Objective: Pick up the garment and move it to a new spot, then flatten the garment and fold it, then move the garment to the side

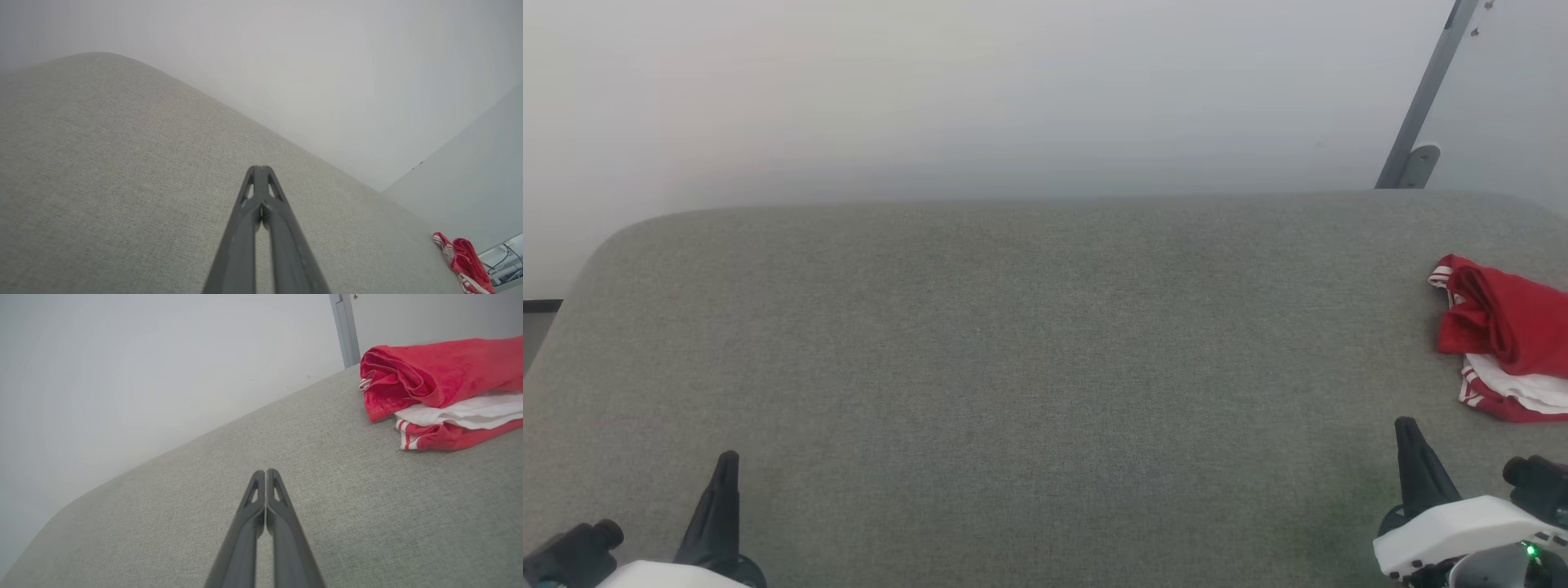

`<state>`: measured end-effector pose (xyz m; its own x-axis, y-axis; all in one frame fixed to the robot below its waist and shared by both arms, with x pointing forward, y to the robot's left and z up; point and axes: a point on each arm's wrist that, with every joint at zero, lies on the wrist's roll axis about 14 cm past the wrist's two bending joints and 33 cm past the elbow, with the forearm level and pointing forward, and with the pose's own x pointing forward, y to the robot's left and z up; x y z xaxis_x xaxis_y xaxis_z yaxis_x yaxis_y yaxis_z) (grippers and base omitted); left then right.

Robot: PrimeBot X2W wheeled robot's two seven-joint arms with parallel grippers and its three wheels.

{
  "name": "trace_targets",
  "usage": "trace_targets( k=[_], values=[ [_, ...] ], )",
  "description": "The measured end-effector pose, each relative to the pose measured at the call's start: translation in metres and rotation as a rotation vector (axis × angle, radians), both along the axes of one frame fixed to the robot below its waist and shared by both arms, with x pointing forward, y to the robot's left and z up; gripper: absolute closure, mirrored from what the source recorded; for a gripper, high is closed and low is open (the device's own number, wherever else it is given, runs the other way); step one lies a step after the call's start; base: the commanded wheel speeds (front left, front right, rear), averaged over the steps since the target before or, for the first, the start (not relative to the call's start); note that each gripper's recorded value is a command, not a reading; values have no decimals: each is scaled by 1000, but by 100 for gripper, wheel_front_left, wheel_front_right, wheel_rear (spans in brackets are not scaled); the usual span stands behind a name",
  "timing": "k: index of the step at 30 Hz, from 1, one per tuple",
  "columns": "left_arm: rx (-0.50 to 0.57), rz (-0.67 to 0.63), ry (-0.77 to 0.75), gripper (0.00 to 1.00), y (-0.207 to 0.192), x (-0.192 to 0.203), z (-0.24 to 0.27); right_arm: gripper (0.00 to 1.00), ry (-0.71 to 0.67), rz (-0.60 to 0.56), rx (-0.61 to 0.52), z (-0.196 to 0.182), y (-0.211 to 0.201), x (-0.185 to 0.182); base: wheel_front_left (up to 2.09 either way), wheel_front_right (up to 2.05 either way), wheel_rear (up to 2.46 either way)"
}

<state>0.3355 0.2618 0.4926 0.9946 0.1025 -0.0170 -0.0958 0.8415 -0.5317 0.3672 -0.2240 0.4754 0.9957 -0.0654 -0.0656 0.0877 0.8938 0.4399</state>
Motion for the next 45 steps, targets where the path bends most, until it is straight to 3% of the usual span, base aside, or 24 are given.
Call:
trace_targets(
  k=[15,45],
  values=[
    [-217,8,-1,100,-9,11,-2,100,-2,-24,235,2,3,3,0,0,0],
    [-554,-5,-13,100,-28,27,-1,100,-26,-32,610,10,10,11,0,0,0]
  ],
)
